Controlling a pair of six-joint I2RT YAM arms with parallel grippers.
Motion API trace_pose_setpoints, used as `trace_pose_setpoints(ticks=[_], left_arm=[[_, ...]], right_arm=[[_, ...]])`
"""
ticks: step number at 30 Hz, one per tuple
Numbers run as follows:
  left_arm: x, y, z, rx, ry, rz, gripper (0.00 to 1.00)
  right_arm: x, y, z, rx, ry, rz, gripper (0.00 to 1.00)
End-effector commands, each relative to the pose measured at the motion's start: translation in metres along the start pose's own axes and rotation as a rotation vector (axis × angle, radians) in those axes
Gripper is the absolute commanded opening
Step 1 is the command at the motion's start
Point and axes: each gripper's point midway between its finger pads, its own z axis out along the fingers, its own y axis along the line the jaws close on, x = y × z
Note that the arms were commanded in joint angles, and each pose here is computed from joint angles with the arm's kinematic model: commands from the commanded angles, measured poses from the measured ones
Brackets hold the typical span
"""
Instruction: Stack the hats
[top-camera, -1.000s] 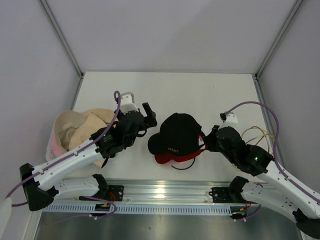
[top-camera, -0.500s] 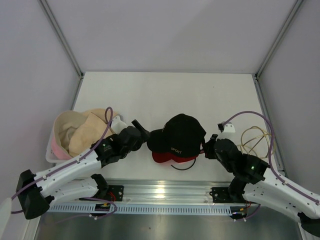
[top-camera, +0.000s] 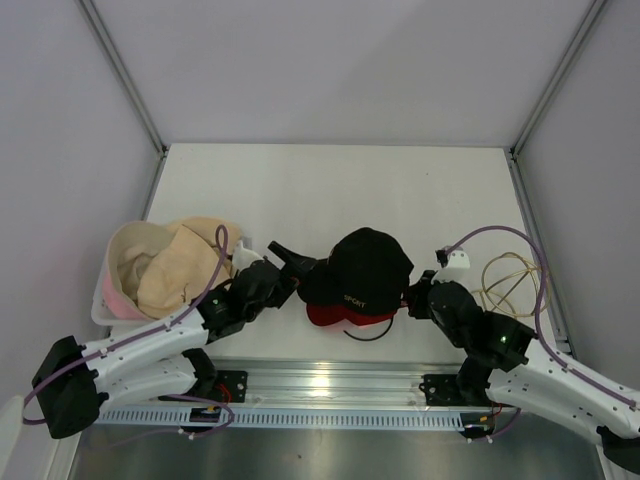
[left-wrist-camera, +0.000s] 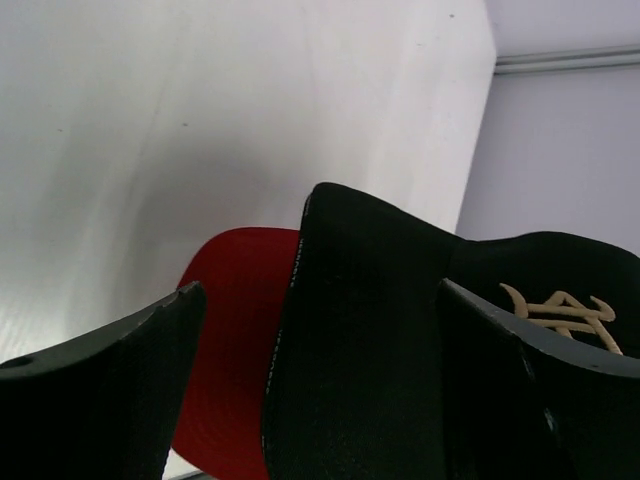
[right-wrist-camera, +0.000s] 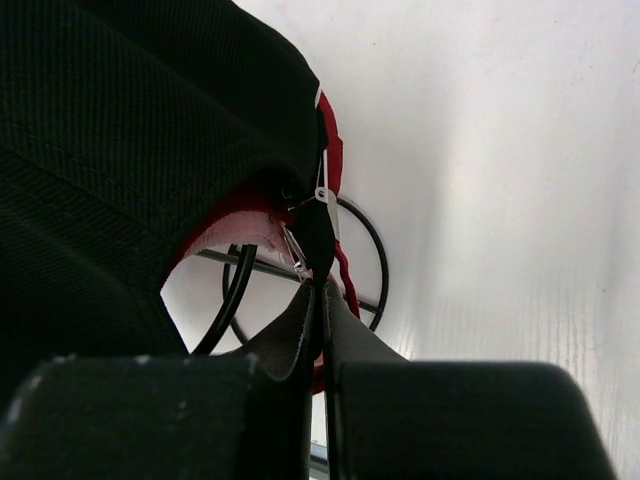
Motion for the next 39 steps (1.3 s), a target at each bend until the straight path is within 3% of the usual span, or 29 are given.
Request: trace_pose_setpoints(ticks=[1, 6, 9, 12, 13, 14, 17, 18, 19, 21, 22, 27, 35, 39], left_arm=[[0.003, -0.029, -0.004, 0.132, 0.021, -0.107, 0.98], [0.009, -0.031, -0.005, 0.185, 0.026, -0.193, 0.85], [0.009, -0.033, -0.009, 0.205, 0.008, -0.221, 0.72], [0.009, -0.032, -0.01, 0.199, -0.003, -0.227, 0.35], [0.012, -0.028, -0.01, 0.188, 0.001, -0.218, 0.13], [0.013, -0.025, -0.009, 0.183, -0.002, -0.209, 0.02], [0.012, -0.033, -0.014, 0.29, -0.033, -0.09, 0.01], [0.016, -0.012, -0.011, 0.286, -0.047, 0.007, 0.01], [0.011, -0.026, -0.017, 0.366, -0.071, -0.004, 0.01], [0.009, -0.006, -0.017, 0.386, -0.099, 0.056, 0.01], [0.003, -0.015, -0.023, 0.441, -0.126, 0.054, 0.01], [-0.001, 0.002, -0.028, 0.485, -0.233, 0.297, 0.01], [0.018, 0.072, 0.006, 0.153, -0.188, 0.472, 0.01], [0.019, 0.149, 0.012, -0.215, -0.165, 0.447, 0.01]], right_arm=[[0.007, 0.001, 0.008, 0.004, 0.002, -0.009, 0.0], [0.006, 0.004, 0.011, -0.002, -0.011, 0.001, 0.0], [0.005, 0.004, 0.01, -0.004, -0.023, 0.007, 0.0], [0.007, 0.003, 0.011, 0.001, -0.021, -0.005, 0.0], [0.008, 0.001, 0.011, 0.009, -0.021, -0.009, 0.0], [0.009, 0.0, 0.011, 0.014, -0.021, -0.014, 0.0], [0.011, -0.008, 0.014, 0.047, -0.037, -0.028, 0.0], [0.011, -0.009, 0.014, 0.052, -0.04, -0.029, 0.0], [0.011, -0.011, 0.014, 0.059, -0.044, -0.03, 0.0], [0.01, -0.013, 0.015, 0.074, -0.059, -0.032, 0.0], [0.009, -0.014, 0.015, 0.078, -0.064, -0.032, 0.0], [0.006, -0.024, 0.017, 0.127, -0.098, -0.047, 0.0], [0.007, -0.034, 0.021, 0.191, -0.118, -0.086, 0.0], [0.014, -0.035, 0.027, 0.209, -0.106, -0.097, 0.0]])
